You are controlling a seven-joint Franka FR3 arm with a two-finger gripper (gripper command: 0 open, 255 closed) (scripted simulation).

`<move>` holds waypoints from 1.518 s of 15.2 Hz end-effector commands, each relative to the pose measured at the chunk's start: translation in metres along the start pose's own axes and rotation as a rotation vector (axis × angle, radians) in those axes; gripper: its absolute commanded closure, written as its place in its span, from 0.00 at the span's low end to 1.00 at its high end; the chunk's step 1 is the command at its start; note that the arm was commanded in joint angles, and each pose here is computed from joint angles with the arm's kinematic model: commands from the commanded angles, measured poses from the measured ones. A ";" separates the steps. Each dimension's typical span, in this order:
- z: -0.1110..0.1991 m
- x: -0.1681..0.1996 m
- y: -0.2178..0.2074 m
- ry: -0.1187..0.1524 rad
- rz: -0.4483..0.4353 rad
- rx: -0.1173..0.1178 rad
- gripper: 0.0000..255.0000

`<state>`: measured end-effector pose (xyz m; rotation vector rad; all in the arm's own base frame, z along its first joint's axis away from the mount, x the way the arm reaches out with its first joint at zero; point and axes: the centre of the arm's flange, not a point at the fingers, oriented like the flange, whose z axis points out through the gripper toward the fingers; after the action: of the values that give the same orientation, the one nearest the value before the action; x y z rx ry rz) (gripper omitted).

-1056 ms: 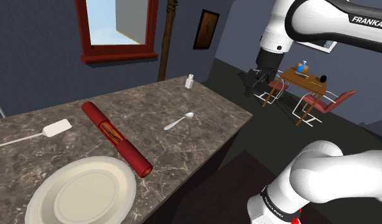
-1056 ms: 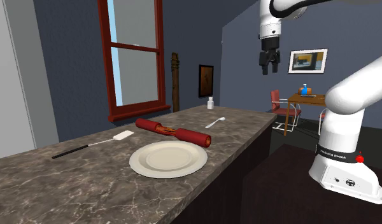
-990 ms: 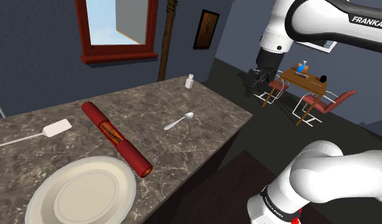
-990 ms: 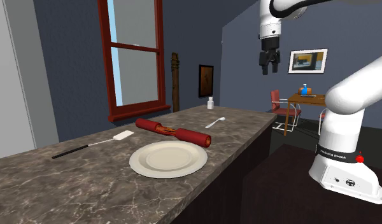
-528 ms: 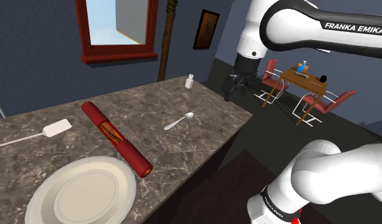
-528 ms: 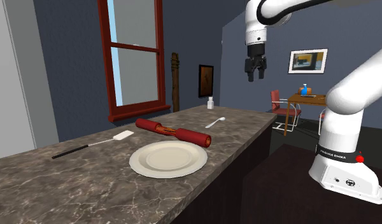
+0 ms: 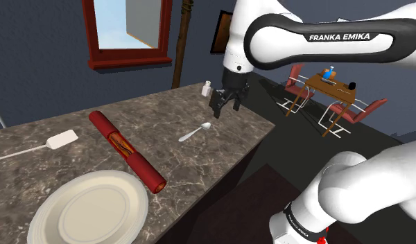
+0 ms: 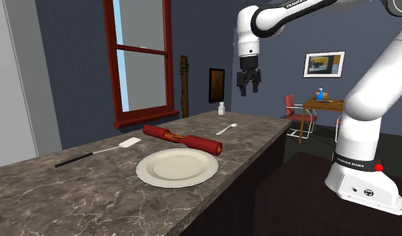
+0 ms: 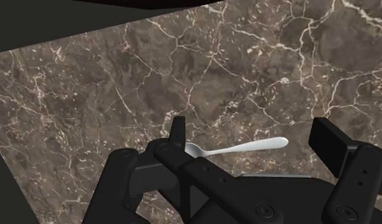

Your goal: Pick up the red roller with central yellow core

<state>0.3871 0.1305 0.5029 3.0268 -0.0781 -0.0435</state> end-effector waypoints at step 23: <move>0.088 0.125 -0.275 0.052 -0.082 -0.004 0.00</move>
<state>0.5157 0.3762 0.3857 3.0243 0.0466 0.0240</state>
